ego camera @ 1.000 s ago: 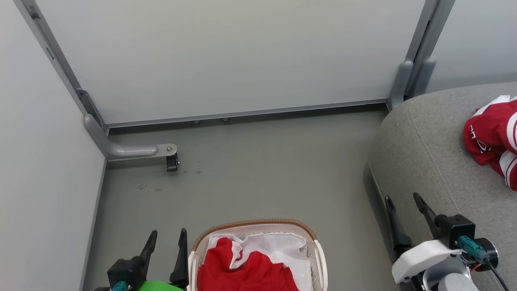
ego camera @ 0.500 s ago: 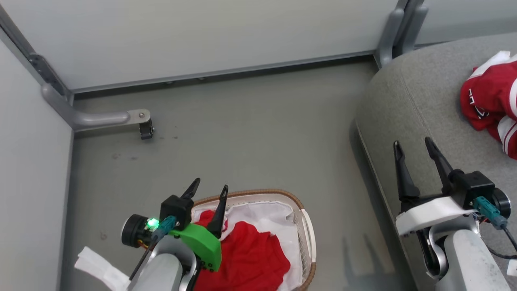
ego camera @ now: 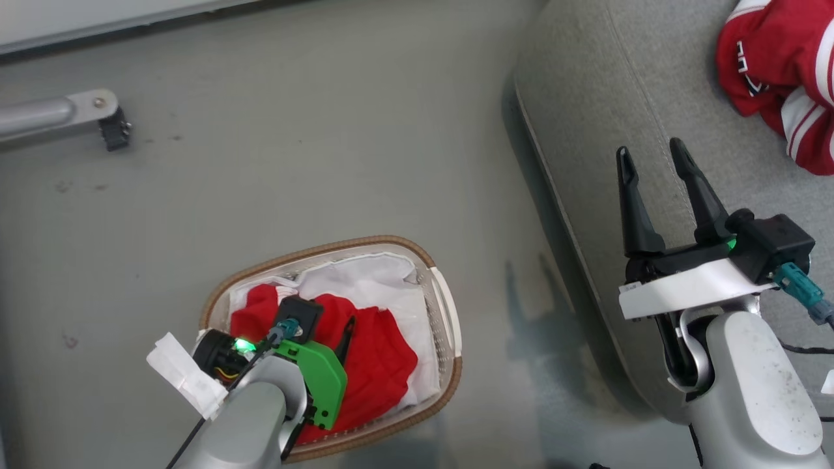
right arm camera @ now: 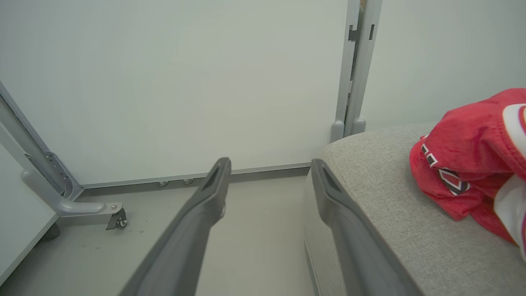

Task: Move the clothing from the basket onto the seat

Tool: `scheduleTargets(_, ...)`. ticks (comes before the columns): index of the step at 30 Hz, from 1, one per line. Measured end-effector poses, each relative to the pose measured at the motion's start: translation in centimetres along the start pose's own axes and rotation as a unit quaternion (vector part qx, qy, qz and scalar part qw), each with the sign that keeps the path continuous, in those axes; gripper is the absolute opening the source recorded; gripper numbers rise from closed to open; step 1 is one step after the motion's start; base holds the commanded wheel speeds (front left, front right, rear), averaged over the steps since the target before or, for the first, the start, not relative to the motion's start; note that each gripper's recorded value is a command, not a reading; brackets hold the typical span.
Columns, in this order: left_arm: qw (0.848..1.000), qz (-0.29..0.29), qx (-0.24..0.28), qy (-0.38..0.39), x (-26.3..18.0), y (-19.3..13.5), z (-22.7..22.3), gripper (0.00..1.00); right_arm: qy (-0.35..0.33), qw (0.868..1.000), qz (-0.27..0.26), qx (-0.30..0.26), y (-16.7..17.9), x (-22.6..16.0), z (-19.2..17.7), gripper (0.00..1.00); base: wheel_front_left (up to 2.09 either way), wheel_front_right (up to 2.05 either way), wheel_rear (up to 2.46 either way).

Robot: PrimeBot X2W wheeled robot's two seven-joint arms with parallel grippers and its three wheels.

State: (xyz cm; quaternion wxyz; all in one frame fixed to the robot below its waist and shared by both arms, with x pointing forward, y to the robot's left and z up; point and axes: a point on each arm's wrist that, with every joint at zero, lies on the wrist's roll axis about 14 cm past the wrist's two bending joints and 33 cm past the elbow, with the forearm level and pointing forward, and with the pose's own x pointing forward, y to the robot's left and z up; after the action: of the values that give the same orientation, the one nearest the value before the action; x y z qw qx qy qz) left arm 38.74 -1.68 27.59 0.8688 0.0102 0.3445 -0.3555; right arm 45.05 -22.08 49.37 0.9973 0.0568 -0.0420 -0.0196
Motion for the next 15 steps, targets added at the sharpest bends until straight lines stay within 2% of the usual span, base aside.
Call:
scheduleTargets(5,0.997,-0.035,0.022,0.072,2.6,-0.2,-3.8,1.0,0.003,1.0,-0.026,0.002,-2.1,0.5,-0.7,1.0,0.0,0.0,0.0)
scheduleTargets(15,0.985,-0.098,0.045,0.135,7.6,-1.0,-8.6,1.0,0.048,0.997,-0.057,0.002,-4.5,1.2,-4.8,1.0,0.0,0.0,0.0)
